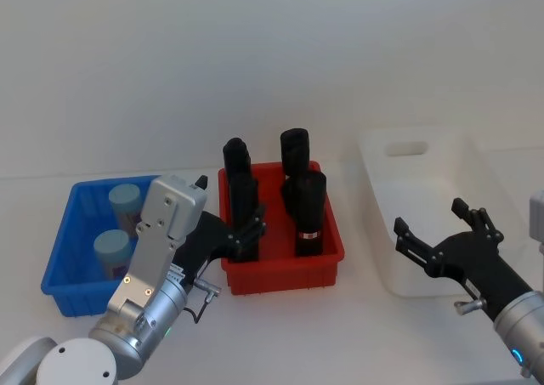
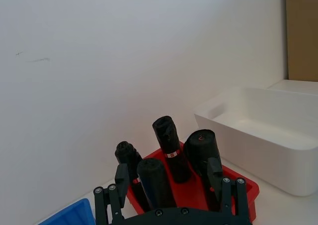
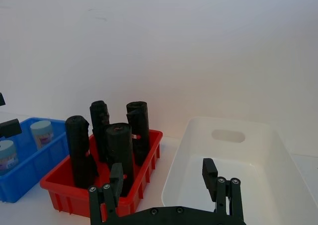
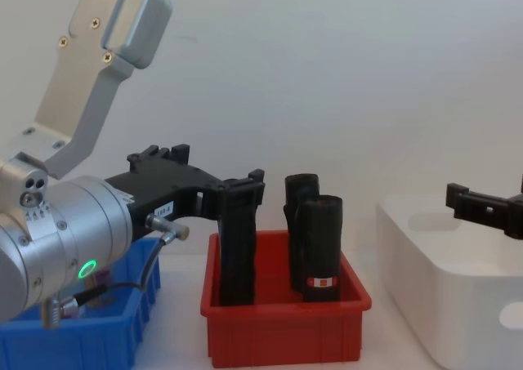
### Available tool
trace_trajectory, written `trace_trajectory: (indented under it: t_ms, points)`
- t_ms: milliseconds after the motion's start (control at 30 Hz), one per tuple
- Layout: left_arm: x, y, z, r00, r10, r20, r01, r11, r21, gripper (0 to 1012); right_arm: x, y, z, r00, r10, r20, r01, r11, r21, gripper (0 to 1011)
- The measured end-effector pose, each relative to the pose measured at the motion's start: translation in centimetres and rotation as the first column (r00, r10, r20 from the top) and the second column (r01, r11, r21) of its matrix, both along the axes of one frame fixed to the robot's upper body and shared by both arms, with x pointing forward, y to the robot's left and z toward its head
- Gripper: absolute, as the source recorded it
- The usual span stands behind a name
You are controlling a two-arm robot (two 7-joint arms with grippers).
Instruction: Pick the cotton swabs from the blue box and place them into the white box.
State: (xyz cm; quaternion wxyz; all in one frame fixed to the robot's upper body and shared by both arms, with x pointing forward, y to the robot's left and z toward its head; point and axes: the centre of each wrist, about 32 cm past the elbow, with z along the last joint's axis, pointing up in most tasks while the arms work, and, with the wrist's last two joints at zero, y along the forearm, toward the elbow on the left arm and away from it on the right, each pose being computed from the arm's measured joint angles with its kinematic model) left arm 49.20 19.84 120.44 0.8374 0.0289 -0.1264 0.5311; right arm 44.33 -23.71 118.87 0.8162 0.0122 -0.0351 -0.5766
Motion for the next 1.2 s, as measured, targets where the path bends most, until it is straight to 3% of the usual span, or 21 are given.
trace_trajectory:
  t_ms: [1200]
  points:
    - [0.00,0.00,0.00,1.0000,0.000,0.000,0.000,1.0000,0.000,1004,0.00,0.00,0.00,1.000,0.000,0.000,0.000,1.000,0.000,1002]
